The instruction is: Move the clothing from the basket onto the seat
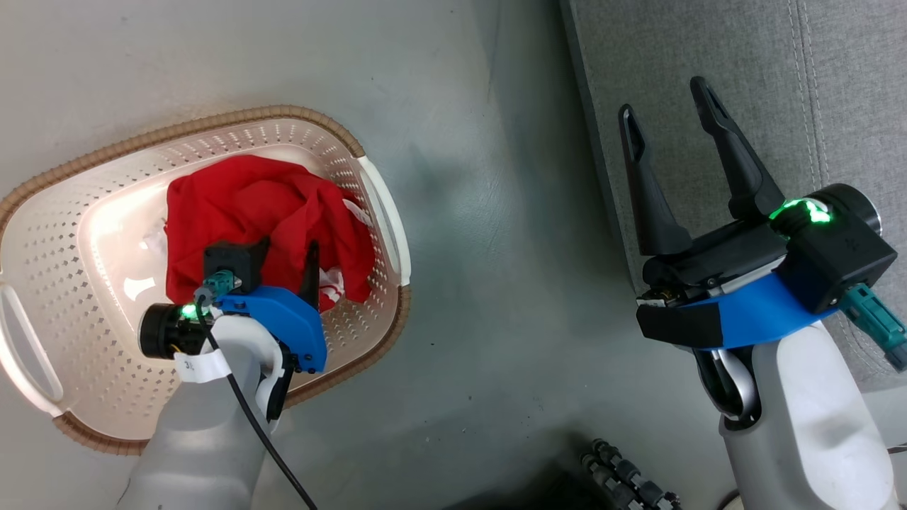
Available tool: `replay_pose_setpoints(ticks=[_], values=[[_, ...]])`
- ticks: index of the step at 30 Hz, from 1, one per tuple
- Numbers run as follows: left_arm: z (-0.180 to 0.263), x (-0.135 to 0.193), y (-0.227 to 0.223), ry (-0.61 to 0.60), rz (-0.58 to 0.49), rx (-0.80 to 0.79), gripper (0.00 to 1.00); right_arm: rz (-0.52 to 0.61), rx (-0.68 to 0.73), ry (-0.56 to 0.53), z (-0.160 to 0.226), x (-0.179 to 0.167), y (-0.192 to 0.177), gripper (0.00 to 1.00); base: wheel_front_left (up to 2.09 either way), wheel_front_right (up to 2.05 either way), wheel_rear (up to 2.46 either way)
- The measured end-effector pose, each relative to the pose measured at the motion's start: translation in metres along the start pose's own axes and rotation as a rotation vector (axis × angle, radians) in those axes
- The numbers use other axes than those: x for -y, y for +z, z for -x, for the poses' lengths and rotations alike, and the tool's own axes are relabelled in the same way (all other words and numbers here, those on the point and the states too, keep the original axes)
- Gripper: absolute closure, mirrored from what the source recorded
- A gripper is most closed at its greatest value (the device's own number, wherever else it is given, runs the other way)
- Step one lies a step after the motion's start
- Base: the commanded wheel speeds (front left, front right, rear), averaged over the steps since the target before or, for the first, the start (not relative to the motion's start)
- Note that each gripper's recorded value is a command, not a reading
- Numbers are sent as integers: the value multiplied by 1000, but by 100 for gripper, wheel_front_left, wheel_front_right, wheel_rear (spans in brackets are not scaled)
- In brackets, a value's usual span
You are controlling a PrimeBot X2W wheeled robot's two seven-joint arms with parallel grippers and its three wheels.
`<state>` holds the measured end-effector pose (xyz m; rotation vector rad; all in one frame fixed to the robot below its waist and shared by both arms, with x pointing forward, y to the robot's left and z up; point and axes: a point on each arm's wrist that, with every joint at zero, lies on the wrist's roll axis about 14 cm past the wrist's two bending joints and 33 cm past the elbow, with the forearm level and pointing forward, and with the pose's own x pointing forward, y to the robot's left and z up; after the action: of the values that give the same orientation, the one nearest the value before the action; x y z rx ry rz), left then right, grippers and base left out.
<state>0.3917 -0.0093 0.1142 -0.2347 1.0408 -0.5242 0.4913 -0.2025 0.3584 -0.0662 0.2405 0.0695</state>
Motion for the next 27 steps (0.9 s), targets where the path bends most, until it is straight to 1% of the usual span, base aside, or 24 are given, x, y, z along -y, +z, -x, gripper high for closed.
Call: replay_pose_setpoints(ticks=[5,6,7,8,27], values=[[1,-7,-14,37,26,-60,0,-1,-8,0,0,0,-3,0,0,0,0],[2,-9,-17,44,30,-78,27,-2,-7,1,0,0,-3,0,0,0,0],[3,-9,-18,45,29,-86,75,-3,-6,2,0,-1,-3,0,0,0,0],[3,-9,-19,46,29,-91,100,-4,-6,3,0,-1,-2,0,0,0,0],[8,-6,-12,40,37,-81,100,-11,9,17,-2,-7,3,0,0,0,0]])
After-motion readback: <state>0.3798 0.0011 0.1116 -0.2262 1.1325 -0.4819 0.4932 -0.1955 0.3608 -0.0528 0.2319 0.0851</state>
